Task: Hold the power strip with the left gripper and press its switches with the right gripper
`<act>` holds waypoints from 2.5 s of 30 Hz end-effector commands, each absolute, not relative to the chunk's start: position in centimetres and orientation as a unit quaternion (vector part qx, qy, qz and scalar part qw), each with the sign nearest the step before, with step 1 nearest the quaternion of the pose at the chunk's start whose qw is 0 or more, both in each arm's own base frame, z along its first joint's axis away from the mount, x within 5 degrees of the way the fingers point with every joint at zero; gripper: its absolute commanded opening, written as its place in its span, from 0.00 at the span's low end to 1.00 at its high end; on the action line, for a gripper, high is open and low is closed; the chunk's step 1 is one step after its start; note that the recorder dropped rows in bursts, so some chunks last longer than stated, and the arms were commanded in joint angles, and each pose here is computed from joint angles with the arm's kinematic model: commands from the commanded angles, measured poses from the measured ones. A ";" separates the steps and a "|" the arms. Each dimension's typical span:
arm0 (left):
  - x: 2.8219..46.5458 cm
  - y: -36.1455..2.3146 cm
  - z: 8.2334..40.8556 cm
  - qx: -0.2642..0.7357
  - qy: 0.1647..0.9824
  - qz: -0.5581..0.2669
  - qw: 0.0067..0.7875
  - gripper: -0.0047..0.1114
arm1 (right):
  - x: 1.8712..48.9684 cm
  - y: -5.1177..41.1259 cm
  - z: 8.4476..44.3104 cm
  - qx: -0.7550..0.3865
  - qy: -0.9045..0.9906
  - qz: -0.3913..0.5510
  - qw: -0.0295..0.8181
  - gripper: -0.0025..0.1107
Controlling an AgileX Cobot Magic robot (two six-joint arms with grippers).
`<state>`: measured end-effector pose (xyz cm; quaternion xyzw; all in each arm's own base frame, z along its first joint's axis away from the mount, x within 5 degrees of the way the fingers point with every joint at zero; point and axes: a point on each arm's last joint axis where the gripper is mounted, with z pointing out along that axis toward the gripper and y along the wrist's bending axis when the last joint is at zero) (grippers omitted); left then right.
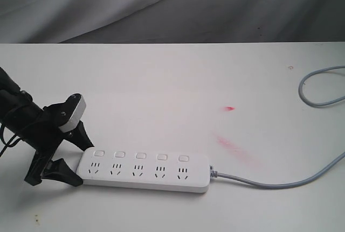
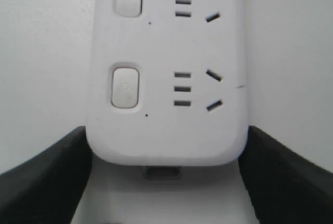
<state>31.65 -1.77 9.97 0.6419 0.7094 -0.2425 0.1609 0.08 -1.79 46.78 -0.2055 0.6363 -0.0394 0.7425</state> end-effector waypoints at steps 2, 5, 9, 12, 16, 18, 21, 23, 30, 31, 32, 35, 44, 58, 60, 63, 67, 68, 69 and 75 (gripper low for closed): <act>31.4 -1.7 9.5 0.659 0.700 -0.234 0.143 0.44 | -0.3 -2.1 46.5 -0.201 0.642 -0.045 0.738 0.02; 31.4 -1.7 9.5 0.659 0.700 -0.234 0.143 0.44 | -0.3 -2.1 46.5 -0.201 0.642 -0.045 0.738 0.02; 31.4 -1.7 9.5 0.659 0.700 -0.234 0.143 0.44 | -0.3 -2.1 46.5 -0.201 0.642 -0.045 0.738 0.02; 31.4 -1.7 9.5 0.659 0.700 -0.234 0.143 0.44 | -0.3 -2.1 46.5 -0.201 0.642 -0.044 0.738 0.02; 31.4 -1.7 9.5 0.659 0.700 -0.234 0.143 0.44 | -0.3 -2.1 46.5 -0.201 0.642 -0.044 0.738 0.02; 31.4 -1.7 9.5 0.659 0.700 -0.234 0.143 0.44 | -0.3 -2.1 46.5 -0.201 0.642 -0.044 0.738 0.02; 31.4 -1.7 9.5 0.659 0.700 -0.234 0.143 0.44 | -0.3 -2.1 46.5 -0.201 0.640 -0.044 0.740 0.02; 31.4 -1.7 9.5 0.659 0.700 -0.234 0.143 0.44 | -0.3 -2.0 46.5 -0.169 0.649 -0.002 0.742 0.02; 31.4 -1.7 9.5 0.659 0.700 -0.234 0.143 0.44 | 0.5 -2.0 45.3 -0.075 0.686 0.051 0.722 0.02; 31.4 -1.7 9.5 0.659 0.700 -0.234 0.143 0.44 | 0.7 -1.9 45.0 -0.071 0.692 0.045 0.717 0.02; 31.4 -1.7 9.5 0.659 0.700 -0.234 0.143 0.44 | 0.9 -1.8 44.6 -0.066 0.698 0.039 0.712 0.02; 31.4 -1.7 9.5 0.659 0.700 -0.234 0.143 0.44 | 1.7 -1.5 43.4 -0.063 0.710 0.006 0.701 0.02; 31.4 -1.7 9.5 0.659 0.700 -0.234 0.143 0.44 | 3.4 -1.1 39.7 -0.073 0.722 -0.092 0.681 0.02; 31.4 -1.7 9.5 0.659 0.700 -0.234 0.143 0.44 | 5.5 0.3 27.8 -0.005 0.742 0.035 0.670 0.02; 31.4 -1.7 9.5 0.659 0.700 -0.234 0.143 0.44 | 6.0 0.0 26.2 0.024 0.744 0.024 0.668 0.02; 31.4 -1.7 9.5 0.659 0.700 -0.234 0.143 0.44 | 6.3 -0.5 24.5 0.047 0.755 -0.010 0.654 0.02; 31.4 -1.7 9.5 0.659 0.700 -0.234 0.143 0.44 | 6.1 -0.5 21.9 0.047 0.769 -0.017 0.638 0.02; 31.4 -1.7 9.5 0.659 0.700 -0.234 0.143 0.44 | 5.9 -0.5 21.4 0.047 0.767 -0.017 0.640 0.02; 31.4 -1.7 9.5 0.659 0.700 -0.234 0.143 0.44 | 5.8 -0.5 21.1 0.047 0.766 -0.017 0.641 0.02; 31.4 -1.7 9.5 0.659 0.700 -0.234 0.143 0.44 | 5.5 -0.5 20.0 0.047 0.763 -0.016 0.644 0.02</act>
